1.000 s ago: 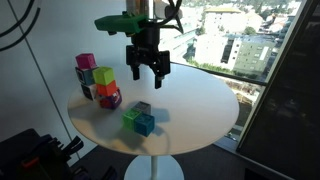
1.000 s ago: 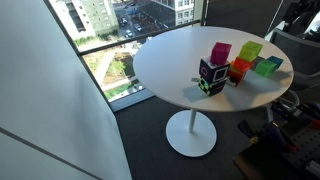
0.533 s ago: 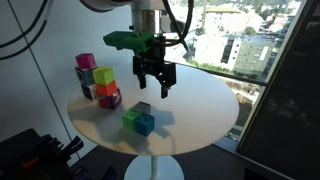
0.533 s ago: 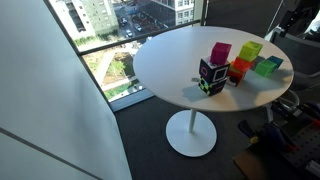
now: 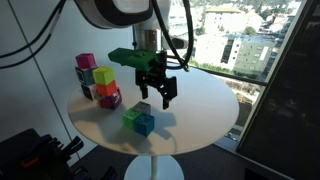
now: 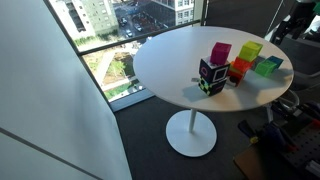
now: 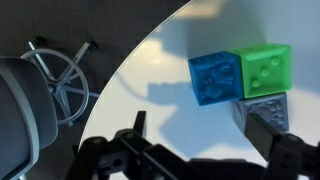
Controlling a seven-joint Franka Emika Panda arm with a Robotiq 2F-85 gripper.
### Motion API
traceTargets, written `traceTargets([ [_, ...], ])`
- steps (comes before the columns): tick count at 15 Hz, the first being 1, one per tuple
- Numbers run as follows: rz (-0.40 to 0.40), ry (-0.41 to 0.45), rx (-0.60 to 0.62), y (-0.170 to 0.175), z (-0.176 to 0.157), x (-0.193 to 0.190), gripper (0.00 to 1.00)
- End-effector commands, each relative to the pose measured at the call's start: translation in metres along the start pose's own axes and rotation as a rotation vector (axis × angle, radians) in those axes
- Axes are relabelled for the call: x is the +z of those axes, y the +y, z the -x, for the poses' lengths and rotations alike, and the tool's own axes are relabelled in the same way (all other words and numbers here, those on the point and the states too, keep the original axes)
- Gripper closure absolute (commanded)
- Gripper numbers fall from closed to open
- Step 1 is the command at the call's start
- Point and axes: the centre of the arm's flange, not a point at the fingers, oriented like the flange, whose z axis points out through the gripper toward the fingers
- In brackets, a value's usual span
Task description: Pick up the blue block from the right side of the green block and move it to the front of the green block
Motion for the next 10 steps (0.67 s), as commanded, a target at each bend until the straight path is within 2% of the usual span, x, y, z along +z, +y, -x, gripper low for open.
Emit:
traceTargets([
  [1,-0.005,-0.013,-0.006,0.008,-0.004,0.014,0.0],
  [10,0.006,-0.044,-0.011,0.009,-0.014,0.042,0.0],
])
